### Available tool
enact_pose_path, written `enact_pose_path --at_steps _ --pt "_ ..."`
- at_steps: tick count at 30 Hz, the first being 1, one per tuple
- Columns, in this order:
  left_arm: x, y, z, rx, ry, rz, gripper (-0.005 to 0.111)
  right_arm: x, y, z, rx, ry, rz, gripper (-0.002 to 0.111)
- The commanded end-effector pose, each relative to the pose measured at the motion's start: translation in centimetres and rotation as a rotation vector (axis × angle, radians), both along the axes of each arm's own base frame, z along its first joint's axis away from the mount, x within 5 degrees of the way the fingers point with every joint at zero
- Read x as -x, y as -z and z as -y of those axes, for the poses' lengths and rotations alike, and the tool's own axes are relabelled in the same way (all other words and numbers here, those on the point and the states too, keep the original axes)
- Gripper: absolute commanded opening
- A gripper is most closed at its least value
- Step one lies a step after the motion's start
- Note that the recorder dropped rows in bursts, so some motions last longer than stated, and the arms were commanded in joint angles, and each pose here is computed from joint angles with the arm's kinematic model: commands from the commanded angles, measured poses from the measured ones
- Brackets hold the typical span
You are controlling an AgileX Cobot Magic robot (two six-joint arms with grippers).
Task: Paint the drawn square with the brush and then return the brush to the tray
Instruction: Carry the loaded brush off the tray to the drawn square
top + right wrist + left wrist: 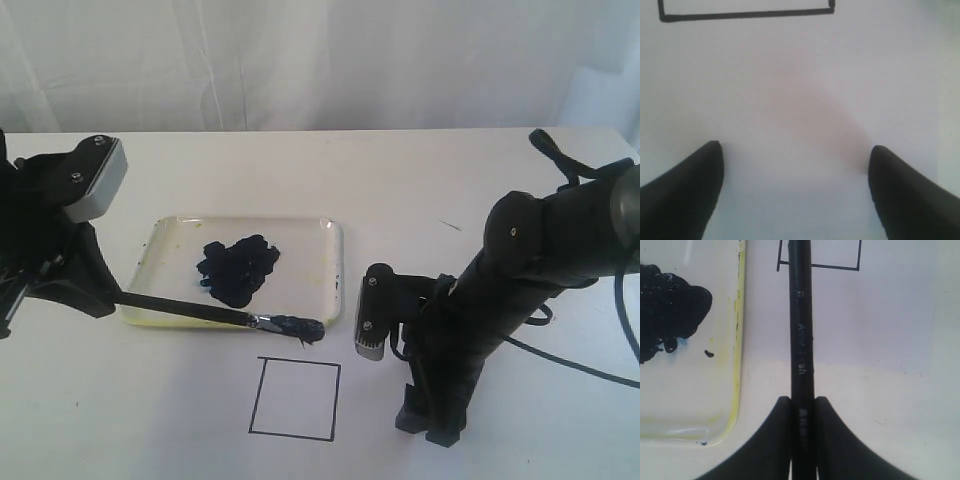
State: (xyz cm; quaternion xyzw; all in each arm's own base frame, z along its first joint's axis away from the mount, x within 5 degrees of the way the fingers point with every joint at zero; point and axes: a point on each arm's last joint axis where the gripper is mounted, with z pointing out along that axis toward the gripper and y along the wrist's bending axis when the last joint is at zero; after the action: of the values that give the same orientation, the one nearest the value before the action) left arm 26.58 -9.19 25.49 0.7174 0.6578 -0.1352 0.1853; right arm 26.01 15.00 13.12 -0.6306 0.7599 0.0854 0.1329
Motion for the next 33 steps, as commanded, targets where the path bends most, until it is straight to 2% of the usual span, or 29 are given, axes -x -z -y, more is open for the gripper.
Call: enact_pose_path --at_steps 1,3,7,18,27,33 --pt "0.8 -0.5 1.2 0.023 0.044 -0.024 0.0 0.1 0.4 0.0 0.012 -0.014 -0.003 0.074" --pt "0.9 -0.4 1.4 0.008 0.061 -0.021 0.0 0.1 0.4 0.0 0.012 -0.014 -0.003 0.074" --pt "0.6 0.1 1.1 -0.03 0.017 -0.035 0.0 0.1 0.4 0.0 0.012 -0.014 -0.003 0.074" --pt "0.7 1.2 2.3 -0.042 -0.009 0.011 0.0 0.1 0.4 0.0 0.011 -0.014 -0.001 0.074" --pt "0.4 3.1 3.1 -0.146 0.009 -0.019 0.0 0.0 0.4 0.0 0.011 -0.013 0.003 0.074" --pt "0.0 3.5 3.4 -0.13 -0.006 -0.011 0.0 0.0 0.4 0.0 0.009 -0.01 0.003 0.074"
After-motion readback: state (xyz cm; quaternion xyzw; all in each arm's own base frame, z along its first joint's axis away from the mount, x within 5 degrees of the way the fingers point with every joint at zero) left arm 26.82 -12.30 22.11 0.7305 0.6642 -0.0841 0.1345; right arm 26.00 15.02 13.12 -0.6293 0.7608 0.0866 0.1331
